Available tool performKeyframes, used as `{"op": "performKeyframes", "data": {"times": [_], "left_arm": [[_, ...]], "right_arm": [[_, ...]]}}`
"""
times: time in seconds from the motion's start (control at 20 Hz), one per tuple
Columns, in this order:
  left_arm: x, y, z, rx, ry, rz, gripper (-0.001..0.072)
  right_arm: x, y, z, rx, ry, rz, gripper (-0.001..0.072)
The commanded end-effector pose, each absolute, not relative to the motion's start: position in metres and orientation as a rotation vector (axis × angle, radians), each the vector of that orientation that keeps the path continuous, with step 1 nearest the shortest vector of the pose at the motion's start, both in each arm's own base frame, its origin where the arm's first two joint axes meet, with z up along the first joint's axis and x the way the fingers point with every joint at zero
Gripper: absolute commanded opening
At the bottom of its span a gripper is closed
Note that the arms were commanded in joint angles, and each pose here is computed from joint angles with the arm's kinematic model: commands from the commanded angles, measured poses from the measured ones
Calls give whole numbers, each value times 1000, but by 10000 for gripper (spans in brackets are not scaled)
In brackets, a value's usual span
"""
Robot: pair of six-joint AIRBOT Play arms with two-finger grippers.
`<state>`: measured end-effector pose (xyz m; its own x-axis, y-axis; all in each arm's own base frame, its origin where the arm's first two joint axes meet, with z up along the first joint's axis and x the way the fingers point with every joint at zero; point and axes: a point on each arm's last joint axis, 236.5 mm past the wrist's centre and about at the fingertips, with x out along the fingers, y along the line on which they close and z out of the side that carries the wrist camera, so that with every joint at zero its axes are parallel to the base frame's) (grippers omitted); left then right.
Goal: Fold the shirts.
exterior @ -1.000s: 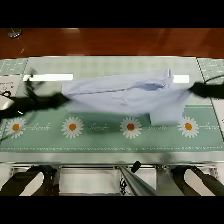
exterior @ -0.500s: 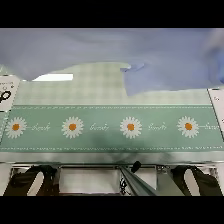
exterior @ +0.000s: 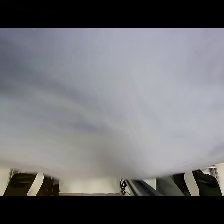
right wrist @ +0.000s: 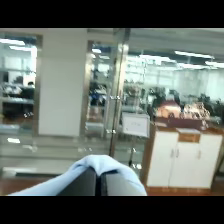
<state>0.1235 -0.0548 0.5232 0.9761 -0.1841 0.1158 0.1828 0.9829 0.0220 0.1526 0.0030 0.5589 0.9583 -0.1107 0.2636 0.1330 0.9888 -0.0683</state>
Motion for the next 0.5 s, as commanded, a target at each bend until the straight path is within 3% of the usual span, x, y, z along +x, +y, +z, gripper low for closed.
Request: {"op": "performKeyframes", "data": {"times": [0.0,0.2,0.45], "left_arm": [[144,-30,451,15,208,-90,19],[191,-21,350,-53,598,-78,19],[265,-14,226,-112,842,-71,20]], "right_arm": [[176,-17,491,-54,49,-164,29],[238,-34,386,37,478,-107,29],[325,-63,264,157,768,-71,29]]}}
